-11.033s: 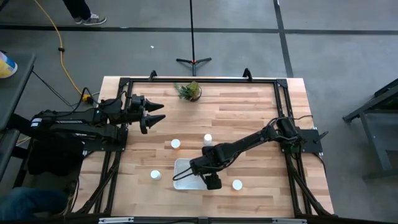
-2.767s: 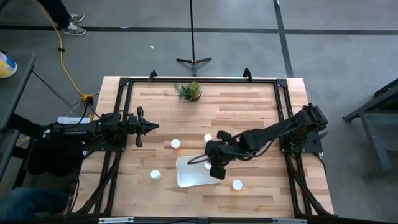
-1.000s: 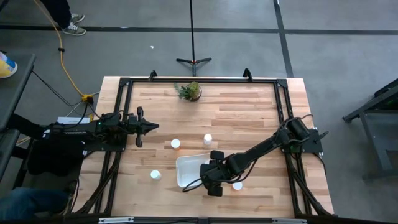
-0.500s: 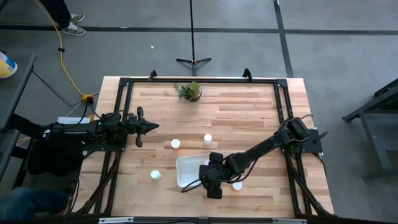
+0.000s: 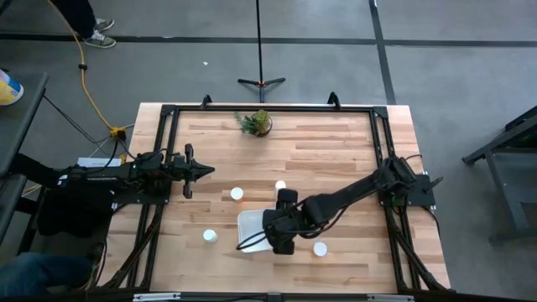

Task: Pick and place pill bottles into a basket
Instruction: Put the top white pill bottle into the white bin, then put the right orange pill bottle into the white bin

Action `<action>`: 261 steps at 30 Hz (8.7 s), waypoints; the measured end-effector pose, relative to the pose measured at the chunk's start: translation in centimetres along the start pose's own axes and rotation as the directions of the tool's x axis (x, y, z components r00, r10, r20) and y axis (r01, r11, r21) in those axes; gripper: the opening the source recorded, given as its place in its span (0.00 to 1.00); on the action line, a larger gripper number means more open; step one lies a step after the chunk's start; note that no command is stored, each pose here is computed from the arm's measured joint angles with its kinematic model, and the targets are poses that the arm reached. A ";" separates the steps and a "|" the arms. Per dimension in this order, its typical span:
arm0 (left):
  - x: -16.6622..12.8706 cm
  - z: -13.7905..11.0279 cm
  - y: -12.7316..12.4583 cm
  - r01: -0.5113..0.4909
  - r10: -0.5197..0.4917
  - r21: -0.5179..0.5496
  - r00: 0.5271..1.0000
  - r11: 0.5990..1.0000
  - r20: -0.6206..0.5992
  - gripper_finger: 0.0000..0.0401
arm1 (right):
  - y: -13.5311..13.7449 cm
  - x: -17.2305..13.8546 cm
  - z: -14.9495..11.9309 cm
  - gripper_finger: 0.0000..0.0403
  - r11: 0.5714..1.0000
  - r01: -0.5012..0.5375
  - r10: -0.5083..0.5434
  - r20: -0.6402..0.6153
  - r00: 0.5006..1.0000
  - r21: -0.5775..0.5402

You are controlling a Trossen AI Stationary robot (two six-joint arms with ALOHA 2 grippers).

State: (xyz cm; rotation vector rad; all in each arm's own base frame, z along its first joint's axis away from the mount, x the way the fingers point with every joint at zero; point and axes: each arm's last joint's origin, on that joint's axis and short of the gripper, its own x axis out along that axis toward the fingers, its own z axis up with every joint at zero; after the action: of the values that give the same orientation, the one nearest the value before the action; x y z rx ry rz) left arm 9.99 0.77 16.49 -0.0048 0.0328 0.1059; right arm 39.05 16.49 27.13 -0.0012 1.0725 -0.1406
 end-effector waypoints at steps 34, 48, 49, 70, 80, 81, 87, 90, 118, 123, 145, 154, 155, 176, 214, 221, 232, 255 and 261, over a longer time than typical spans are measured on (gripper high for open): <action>0.0 0.0 0.0 -0.001 0.001 0.000 1.000 1.000 0.001 0.08 | -15.0 2.5 3.0 0.63 1.000 -0.012 0.016 -0.213 0.977 0.021; 0.0 0.0 0.0 -0.005 0.005 0.000 1.000 1.000 0.001 0.10 | -14.8 8.1 -0.5 0.66 0.996 -0.073 0.057 -0.241 0.969 -0.059; 0.0 0.0 0.0 -0.005 0.005 0.000 1.000 1.000 0.001 0.09 | -14.8 8.3 -0.6 0.66 0.995 -0.077 0.062 -0.235 0.970 -0.058; 0.0 0.0 0.0 -0.007 0.007 0.011 1.000 1.000 0.001 0.06 | -14.6 10.0 -1.7 0.65 0.994 -0.098 0.086 -0.208 0.974 -0.048; 0.0 0.0 0.0 -0.007 0.007 0.011 1.000 1.000 0.001 0.06 | -14.6 10.0 -1.9 0.53 0.994 -0.096 0.083 -0.226 0.971 -0.049; 0.0 0.0 0.0 -0.006 0.006 0.011 1.000 1.000 0.001 0.06 | -14.6 10.0 -1.9 0.50 0.994 -0.096 0.082 -0.227 0.970 -0.049; 0.0 0.0 0.0 0.009 -0.009 0.020 1.000 1.000 0.000 0.06 | -14.6 9.8 -1.8 0.37 0.994 -0.099 0.086 -0.222 0.971 -0.044; 0.0 0.0 0.0 0.008 -0.008 0.024 1.000 1.000 0.000 0.06 | -14.7 9.8 -1.9 0.37 0.995 -0.089 0.076 -0.228 0.971 -0.045; 0.0 0.0 0.0 0.003 -0.003 0.023 1.000 1.000 -0.003 0.07 | -8.4 -0.3 5.3 0.37 0.993 -0.122 0.121 0.065 0.991 0.001; 0.0 0.0 0.0 0.003 -0.003 0.023 1.000 1.000 -0.003 0.06 | -6.4 -0.5 5.0 0.37 0.989 -0.147 0.146 0.096 0.985 0.008; 0.0 0.0 0.0 -0.006 0.006 0.022 1.000 1.000 -0.002 0.06 | -2.5 -1.5 3.2 0.37 0.984 -0.175 0.177 0.043 0.983 -0.044; 0.0 0.0 0.0 -0.007 0.007 0.023 1.000 1.000 -0.001 0.06 | -0.6 -1.7 2.5 0.37 0.976 -0.208 0.210 0.031 0.977 -0.060; 0.0 0.0 0.0 -0.007 0.007 0.023 1.000 1.000 -0.001 0.06 | -0.4 -1.5 2.5 0.37 0.976 -0.212 0.213 0.025 0.977 -0.059; 0.0 0.0 0.0 -0.006 0.006 0.026 1.000 1.000 -0.001 0.07 | 2.4 5.3 0.7 0.37 0.980 -0.192 0.185 -0.132 0.974 -0.044; 0.0 0.0 0.0 -0.004 0.004 0.023 1.000 1.000 -0.002 0.06 | 1.5 7.6 0.5 0.46 0.981 -0.177 0.158 -0.188 0.969 -0.085; 0.0 0.0 0.0 -0.004 0.004 0.022 1.000 1.000 -0.002 0.08 | 1.6 7.6 0.5 0.47 0.980 -0.181 0.162 -0.190 0.968 -0.085; 0.0 0.0 0.0 -0.004 0.004 0.022 1.000 1.000 -0.002 0.08 | 1.5 7.6 0.6 0.60 0.980 -0.181 0.163 -0.189 0.968 -0.083; 0.0 0.0 0.0 -0.004 0.004 0.015 1.000 1.000 -0.002 0.06 | 1.3 6.2 2.1 0.62 0.974 -0.207 0.194 -0.137 0.971 -0.088; 0.0 0.0 0.0 -0.004 0.004 0.015 1.000 1.000 -0.002 0.08 | 1.3 6.2 2.1 0.62 0.974 -0.210 0.197 -0.138 0.970 -0.086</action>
State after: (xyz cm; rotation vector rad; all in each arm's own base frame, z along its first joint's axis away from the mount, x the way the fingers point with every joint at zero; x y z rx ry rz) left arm 10.01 0.78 16.46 0.0101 0.0358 0.1097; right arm 43.91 16.97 22.62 0.0281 1.2012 0.1010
